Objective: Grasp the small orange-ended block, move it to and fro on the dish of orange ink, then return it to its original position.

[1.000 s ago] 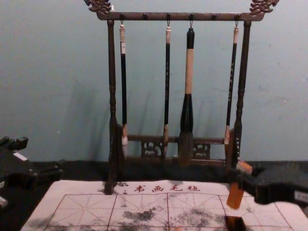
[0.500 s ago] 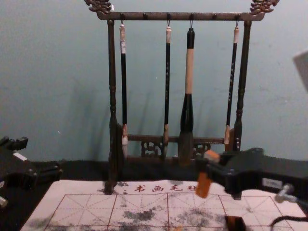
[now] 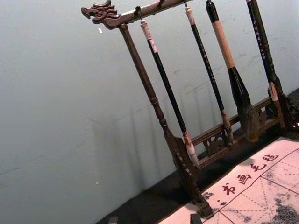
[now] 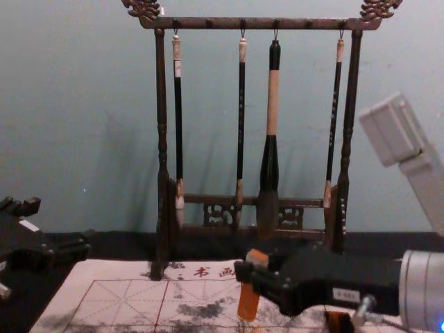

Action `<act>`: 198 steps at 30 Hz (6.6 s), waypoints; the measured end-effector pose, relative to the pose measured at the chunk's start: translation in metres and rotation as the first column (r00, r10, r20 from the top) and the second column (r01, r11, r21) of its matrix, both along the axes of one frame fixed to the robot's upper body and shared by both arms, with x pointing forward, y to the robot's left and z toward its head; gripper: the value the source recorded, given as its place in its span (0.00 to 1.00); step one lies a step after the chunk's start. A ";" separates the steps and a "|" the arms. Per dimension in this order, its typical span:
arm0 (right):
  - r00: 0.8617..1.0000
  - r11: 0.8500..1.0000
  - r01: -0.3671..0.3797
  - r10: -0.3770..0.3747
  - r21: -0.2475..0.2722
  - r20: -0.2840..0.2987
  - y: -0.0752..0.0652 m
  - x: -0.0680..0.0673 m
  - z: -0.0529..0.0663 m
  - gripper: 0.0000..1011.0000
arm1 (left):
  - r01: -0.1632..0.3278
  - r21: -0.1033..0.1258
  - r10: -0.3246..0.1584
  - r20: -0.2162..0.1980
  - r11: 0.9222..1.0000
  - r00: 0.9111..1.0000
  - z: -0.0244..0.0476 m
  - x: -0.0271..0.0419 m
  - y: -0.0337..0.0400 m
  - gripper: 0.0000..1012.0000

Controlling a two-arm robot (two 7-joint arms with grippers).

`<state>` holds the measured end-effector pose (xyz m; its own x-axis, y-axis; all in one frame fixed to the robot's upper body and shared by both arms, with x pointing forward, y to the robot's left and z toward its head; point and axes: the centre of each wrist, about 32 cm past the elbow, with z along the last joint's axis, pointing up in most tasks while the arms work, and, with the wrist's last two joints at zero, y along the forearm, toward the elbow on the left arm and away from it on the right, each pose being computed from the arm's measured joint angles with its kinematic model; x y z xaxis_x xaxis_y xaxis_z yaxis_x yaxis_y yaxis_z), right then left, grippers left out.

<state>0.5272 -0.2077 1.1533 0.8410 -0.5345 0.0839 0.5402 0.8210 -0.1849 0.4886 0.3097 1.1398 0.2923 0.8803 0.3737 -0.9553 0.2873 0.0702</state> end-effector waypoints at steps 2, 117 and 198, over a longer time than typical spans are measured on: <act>1.000 1.000 -0.006 0.006 -0.001 -0.007 0.001 0.000 -0.002 0.11 | 0.000 0.000 0.000 0.000 1.000 1.000 0.0000 0.0000 0.0000 0.99; 0.992 0.998 -0.030 0.023 -0.053 -0.121 0.001 0.005 -0.010 0.11 | 0.000 0.000 0.000 0.000 1.000 1.000 0.0000 0.0000 0.0000 0.99; 0.989 0.997 -0.051 0.044 -0.051 -0.141 -0.001 -0.014 -0.009 0.11 | 0.000 0.000 0.000 0.000 1.000 1.000 0.0000 0.0000 0.0000 0.99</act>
